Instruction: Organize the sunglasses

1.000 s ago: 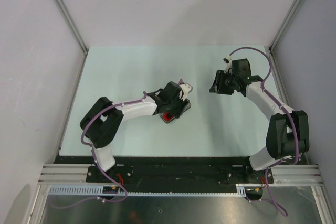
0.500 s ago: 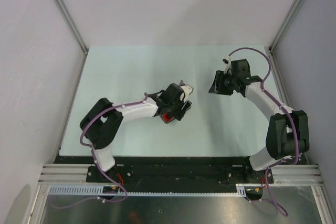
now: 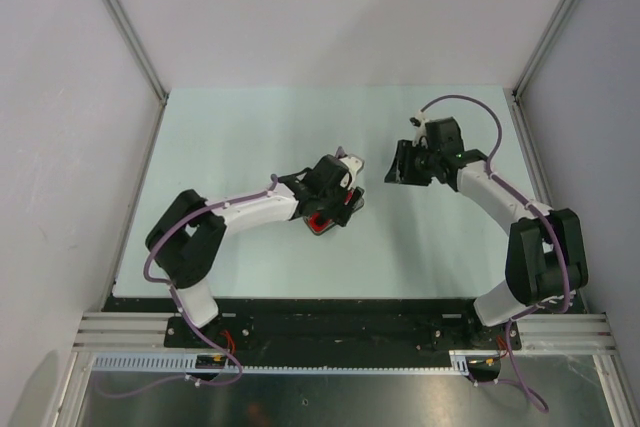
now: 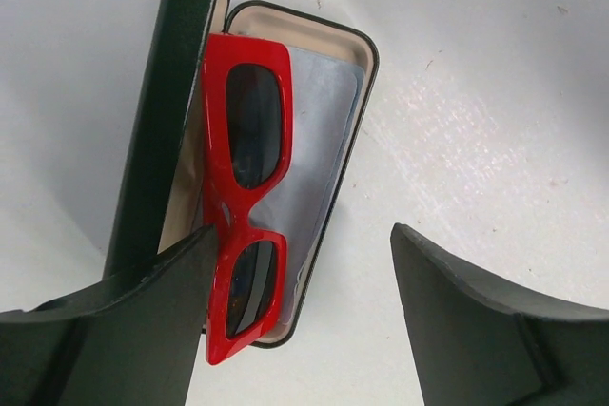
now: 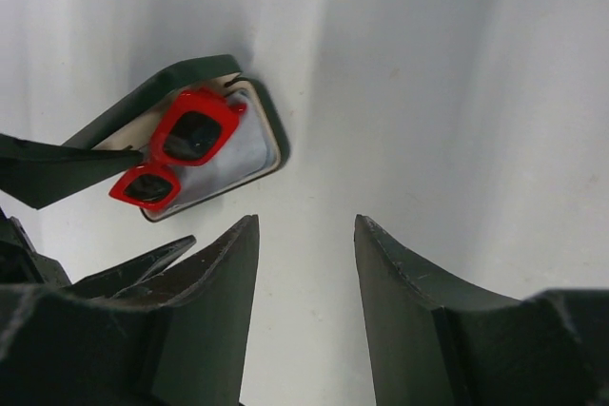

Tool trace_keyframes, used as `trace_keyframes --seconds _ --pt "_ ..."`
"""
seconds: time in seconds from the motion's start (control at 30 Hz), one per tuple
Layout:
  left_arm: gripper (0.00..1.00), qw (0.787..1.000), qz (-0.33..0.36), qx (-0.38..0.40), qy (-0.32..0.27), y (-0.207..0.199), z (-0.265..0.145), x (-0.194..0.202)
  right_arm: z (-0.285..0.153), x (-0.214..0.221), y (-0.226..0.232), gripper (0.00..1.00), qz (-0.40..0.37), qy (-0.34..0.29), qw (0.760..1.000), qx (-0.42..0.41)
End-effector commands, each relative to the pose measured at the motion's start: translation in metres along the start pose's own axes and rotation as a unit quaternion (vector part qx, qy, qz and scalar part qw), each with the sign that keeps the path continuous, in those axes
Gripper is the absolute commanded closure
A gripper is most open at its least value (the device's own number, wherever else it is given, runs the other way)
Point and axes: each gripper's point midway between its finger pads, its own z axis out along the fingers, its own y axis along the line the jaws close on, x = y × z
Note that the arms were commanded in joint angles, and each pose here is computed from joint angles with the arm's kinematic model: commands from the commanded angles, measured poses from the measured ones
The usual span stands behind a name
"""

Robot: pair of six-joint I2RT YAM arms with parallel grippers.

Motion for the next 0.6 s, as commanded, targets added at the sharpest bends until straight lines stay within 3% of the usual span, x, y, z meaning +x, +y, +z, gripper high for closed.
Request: trace_keyframes --seconds 0.0,0.47,0.57 --pt "0.22 0.999 -0.030 -0.017 -0.038 0.001 -0.024 -0.028 0.018 0.001 0.025 0.51 -0.018 -0.018 0.999 -0.026" --pt "0.23 0.990 -0.104 -0.030 -0.086 0.008 -0.073 -0.035 0.073 0.017 0.060 0.55 -0.076 -0.024 0.993 -0.085" --pt "0.29 0.985 -0.132 -0.056 -0.098 0.019 -0.085 -0.027 0.078 0.012 0.068 0.61 -0.081 -0.046 0.990 -0.104"
